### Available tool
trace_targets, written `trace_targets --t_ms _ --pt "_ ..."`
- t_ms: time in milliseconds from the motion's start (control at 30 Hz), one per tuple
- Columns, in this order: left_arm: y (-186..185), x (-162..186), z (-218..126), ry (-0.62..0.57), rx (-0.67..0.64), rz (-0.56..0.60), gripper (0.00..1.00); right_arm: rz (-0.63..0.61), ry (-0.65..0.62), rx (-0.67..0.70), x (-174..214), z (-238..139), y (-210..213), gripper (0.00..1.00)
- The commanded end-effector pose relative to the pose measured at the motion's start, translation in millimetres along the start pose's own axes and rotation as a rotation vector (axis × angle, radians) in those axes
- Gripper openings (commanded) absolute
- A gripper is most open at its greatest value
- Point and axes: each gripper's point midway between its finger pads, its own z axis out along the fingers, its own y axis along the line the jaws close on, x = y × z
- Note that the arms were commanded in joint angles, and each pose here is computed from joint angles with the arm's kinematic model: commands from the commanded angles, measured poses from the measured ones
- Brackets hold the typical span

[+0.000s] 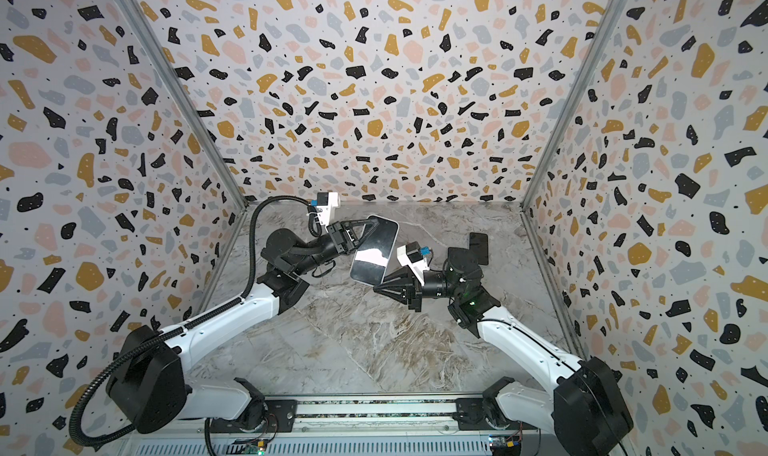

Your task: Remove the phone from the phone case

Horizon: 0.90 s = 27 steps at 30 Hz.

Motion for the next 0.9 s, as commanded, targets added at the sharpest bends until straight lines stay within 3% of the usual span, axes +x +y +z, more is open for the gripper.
trace_targets --t_ms 0,433,633,767,867 --pt "-11 14 11 0.048 0.022 -0.082 0.0 -0.285 -0.094 0.143 -38 -4 -16 0.08" --pt "1 26 18 0.089 -0.004 -0.101 0.0 -0.47 -0.12 0.235 -55 -6 -29 0.05" --pt "3 27 18 0.091 -0.002 -0.104 0.0 -0.458 -0.135 0.253 -60 -6 -33 0.05" --pt "1 24 15 0.069 0.002 -0.095 0.0 -0.382 -0.162 0.264 -57 -14 -33 0.15" --pt "-3 11 9 0.023 0.006 -0.075 0.0 -0.286 -0.154 0.299 -48 -25 -36 0.29"
